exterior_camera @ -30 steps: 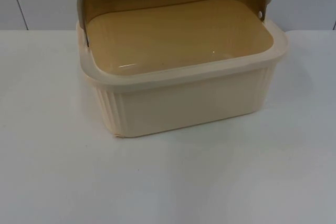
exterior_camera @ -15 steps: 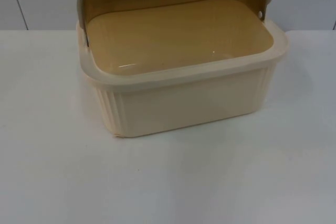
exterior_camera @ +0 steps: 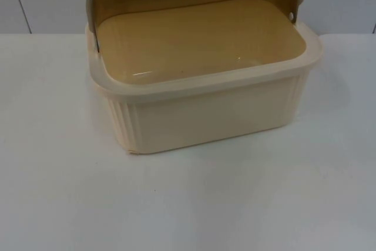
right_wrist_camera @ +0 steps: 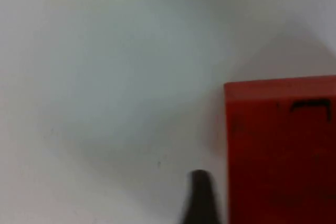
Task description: Open the box lid with the left hand, place the block into the box with the right hand, then close the box lid with the left hand.
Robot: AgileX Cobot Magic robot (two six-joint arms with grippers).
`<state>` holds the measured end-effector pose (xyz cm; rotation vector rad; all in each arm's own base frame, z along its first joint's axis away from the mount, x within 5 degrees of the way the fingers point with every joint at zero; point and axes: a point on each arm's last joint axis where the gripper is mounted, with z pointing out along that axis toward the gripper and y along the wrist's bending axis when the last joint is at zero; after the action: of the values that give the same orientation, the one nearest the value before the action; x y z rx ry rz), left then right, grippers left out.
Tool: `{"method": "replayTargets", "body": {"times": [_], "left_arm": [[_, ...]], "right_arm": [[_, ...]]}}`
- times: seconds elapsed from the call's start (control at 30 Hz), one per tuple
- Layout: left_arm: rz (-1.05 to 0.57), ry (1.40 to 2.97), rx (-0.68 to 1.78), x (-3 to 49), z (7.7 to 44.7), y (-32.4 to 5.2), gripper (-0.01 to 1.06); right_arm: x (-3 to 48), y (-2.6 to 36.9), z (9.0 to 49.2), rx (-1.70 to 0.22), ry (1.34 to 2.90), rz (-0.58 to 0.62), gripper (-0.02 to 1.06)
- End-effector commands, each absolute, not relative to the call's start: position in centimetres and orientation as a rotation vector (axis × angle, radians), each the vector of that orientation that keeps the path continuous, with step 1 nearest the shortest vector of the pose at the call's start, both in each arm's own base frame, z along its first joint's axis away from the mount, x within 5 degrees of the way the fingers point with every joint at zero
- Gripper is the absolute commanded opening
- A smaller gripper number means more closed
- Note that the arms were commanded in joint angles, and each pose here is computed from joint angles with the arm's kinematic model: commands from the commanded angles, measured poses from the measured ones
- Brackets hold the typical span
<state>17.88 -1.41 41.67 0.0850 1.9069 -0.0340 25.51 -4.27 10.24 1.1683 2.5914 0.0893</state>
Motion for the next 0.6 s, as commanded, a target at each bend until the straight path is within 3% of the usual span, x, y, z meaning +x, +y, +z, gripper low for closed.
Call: {"method": "replayTargets", "body": {"times": [0.0,0.1,0.37,0.57], "left_arm": [[-0.035,1.901,0.088,17.8,41.7,-1.5,1.03],[-0.035,1.901,0.088,17.8,41.7,-1.5,1.03],[-0.038,1.902,0.087,17.8,41.6,-1.5,1.03],[-0.038,1.902,0.087,17.8,41.6,-1.5,1.03]], "right_arm": [[25.5,-4.4,10.2,1.165,2.586,0.088,0.46],[25.5,-4.4,10.2,1.164,2.586,0.087,0.28],[25.4,-4.6,10.3,1.077,2.639,0.036,0.28],[26.7,-5.0,11.7,0.852,2.748,-0.034,0.21]]}}
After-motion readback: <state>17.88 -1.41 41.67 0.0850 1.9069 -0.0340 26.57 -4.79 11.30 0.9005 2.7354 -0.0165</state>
